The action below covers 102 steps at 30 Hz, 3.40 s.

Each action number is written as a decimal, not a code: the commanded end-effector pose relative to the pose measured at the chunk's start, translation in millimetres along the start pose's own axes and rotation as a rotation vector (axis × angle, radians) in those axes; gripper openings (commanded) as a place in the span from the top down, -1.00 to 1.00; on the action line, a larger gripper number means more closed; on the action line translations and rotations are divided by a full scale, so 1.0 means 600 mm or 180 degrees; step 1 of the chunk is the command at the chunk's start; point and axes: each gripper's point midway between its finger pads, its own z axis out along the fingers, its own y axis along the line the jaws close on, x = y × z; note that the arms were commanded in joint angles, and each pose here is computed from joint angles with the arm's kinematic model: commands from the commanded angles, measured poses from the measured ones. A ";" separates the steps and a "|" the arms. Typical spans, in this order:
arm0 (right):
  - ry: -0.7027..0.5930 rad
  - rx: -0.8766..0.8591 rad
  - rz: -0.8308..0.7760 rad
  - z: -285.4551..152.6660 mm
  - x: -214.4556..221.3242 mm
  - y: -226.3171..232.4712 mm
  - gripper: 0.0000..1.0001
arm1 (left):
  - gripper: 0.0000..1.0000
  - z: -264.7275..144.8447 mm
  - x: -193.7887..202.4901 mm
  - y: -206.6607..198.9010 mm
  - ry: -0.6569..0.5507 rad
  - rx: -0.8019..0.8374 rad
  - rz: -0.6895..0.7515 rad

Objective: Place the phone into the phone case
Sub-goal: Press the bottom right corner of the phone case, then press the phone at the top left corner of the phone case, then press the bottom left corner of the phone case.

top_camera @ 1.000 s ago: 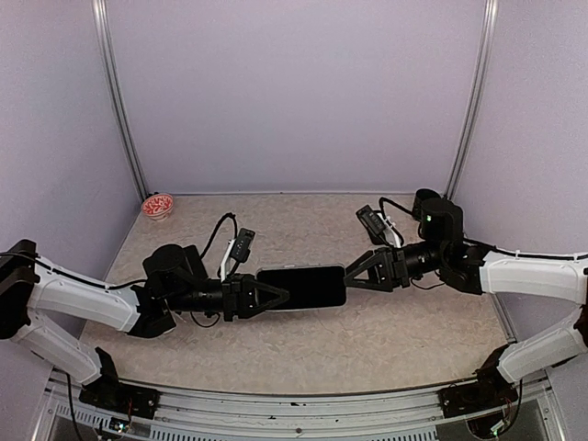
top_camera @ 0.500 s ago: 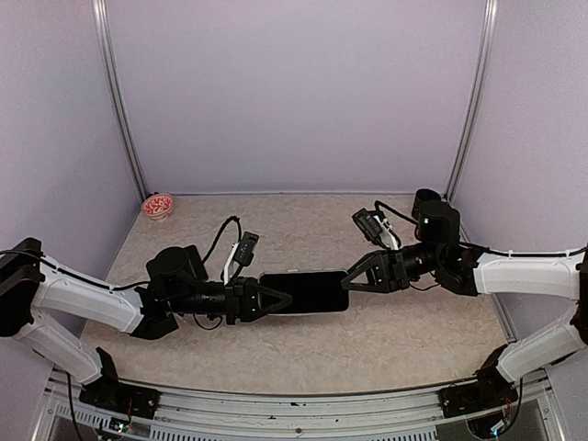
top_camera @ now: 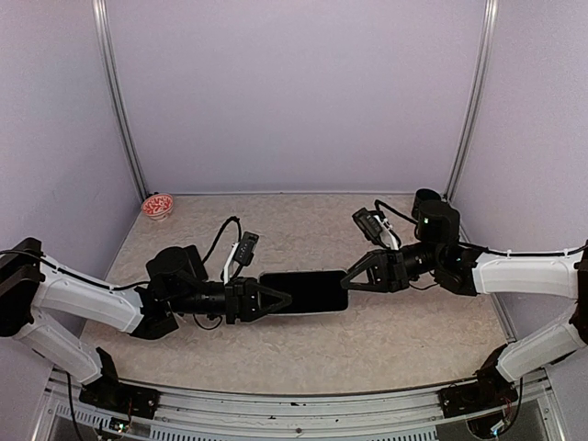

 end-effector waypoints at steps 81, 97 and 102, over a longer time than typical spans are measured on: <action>0.0275 0.0366 0.0330 0.055 0.062 -0.052 0.86 | 1.00 -0.008 -0.069 -0.020 -0.0437 -0.0134 0.0450; 0.0536 0.0873 -0.0291 0.021 0.041 -0.025 -0.35 | 1.00 0.003 -0.047 -0.028 0.0004 -0.0099 0.0539; 0.0580 0.0768 -0.0342 0.025 0.037 -0.015 -0.36 | 1.00 0.014 -0.034 -0.035 0.0251 0.0001 0.0548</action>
